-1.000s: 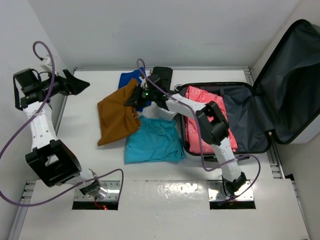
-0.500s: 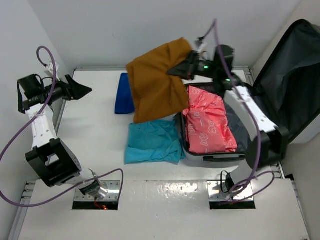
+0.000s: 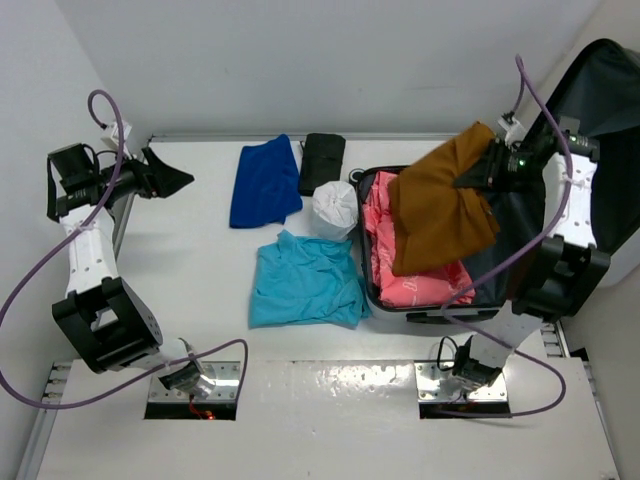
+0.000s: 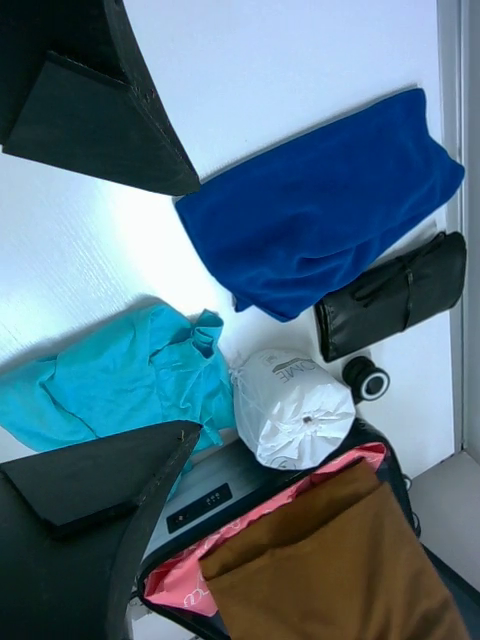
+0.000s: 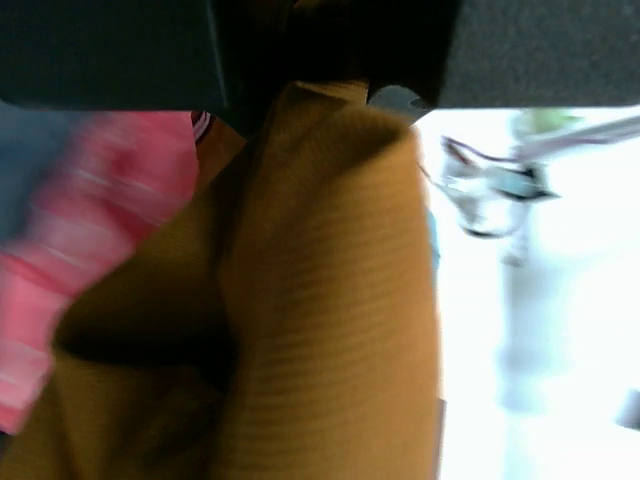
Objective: Pack the luggage
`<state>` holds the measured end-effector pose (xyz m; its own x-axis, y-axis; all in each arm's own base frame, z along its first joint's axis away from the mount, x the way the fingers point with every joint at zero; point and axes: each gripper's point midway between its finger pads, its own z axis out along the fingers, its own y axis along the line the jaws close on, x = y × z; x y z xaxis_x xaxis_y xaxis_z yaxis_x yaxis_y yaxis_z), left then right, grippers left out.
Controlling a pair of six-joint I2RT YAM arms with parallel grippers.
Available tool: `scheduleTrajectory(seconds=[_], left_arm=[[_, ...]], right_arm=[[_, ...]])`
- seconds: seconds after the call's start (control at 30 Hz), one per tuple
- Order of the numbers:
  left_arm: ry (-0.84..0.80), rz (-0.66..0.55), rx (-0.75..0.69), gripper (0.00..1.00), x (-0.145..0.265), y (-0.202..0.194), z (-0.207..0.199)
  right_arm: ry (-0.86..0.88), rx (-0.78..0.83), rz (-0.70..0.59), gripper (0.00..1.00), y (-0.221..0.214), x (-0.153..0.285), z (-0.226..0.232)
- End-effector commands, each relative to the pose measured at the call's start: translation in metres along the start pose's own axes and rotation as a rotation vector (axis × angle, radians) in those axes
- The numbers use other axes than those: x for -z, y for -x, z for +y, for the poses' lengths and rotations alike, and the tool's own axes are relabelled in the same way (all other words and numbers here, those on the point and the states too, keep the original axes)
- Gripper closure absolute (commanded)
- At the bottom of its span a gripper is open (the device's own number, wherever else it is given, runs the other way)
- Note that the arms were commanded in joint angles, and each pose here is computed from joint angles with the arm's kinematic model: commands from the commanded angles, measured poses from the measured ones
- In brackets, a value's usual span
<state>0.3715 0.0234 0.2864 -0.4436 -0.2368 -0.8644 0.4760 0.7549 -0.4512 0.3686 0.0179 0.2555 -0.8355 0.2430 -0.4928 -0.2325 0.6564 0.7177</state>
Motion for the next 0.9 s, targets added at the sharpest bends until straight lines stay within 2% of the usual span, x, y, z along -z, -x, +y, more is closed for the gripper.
scheduleTrajectory(seconds=[0.0,0.17,0.3,0.43,0.7,0.87], left_arm=[[-0.005,-0.017,-0.046,0.0,-0.004,0.007,-0.004],[0.004,-0.017,-0.046,0.0,-0.005,0.005,-0.001],[0.007,-0.01,-0.05,0.0,-0.009,0.004,-0.003],[0.02,0.003,-0.034,0.0,-0.014,-0.002,0.001],[0.038,0.005,-0.048,0.0,-0.019,-0.006,0.005],[0.062,0.004,-0.058,0.0,-0.022,-0.005,0.008]], right_arm=[[-0.028,-0.001,0.222,1.0,-0.064,0.035,-0.011],[-0.207,0.033,0.327,1.0,-0.088,0.044,-0.072],[-0.362,0.092,0.325,1.0,-0.089,0.047,-0.11],[-0.525,0.142,0.393,1.0,-0.092,0.05,-0.145],[-0.799,0.347,0.361,1.0,-0.045,0.046,-0.192],[-0.91,0.389,0.38,1.0,-0.024,0.042,-0.215]])
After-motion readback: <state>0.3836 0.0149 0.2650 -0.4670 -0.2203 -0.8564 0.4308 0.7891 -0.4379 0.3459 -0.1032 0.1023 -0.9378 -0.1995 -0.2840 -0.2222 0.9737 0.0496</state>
